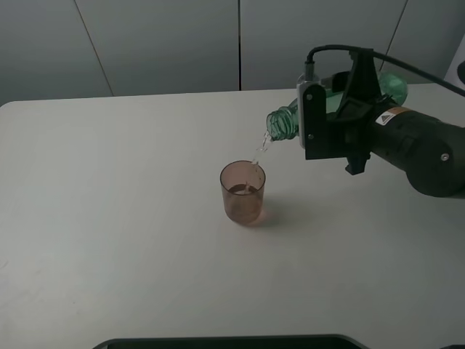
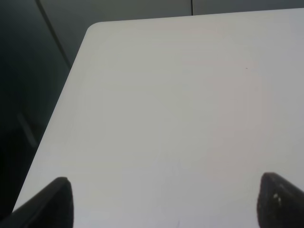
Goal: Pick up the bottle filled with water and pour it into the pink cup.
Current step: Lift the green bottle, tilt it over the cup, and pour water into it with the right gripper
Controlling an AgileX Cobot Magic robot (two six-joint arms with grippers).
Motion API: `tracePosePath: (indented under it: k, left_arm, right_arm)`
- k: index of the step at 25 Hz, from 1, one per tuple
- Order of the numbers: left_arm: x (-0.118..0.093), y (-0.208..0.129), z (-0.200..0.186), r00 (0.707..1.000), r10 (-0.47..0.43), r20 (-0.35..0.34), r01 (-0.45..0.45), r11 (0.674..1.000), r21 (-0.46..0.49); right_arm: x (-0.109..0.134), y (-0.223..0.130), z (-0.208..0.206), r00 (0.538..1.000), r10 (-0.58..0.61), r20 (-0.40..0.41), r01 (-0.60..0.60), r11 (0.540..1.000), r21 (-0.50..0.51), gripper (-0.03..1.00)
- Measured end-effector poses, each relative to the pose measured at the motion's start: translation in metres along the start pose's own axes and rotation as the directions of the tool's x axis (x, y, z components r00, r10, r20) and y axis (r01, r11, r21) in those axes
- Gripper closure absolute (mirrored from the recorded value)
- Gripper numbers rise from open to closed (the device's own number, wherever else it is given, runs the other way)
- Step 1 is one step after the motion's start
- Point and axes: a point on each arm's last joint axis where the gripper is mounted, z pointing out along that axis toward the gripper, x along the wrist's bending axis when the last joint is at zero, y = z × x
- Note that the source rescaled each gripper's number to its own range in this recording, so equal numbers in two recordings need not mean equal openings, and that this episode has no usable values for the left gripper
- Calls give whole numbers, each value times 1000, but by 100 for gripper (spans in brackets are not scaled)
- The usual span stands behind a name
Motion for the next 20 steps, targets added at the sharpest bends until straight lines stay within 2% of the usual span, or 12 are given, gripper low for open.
tracePosePath:
  k: [20]
  left_arm:
    - [0,0,0,1000,0,0,0,1000,0]
  right_arm:
    - [-1,0,0,1000,-18,9,18,1000,3,97]
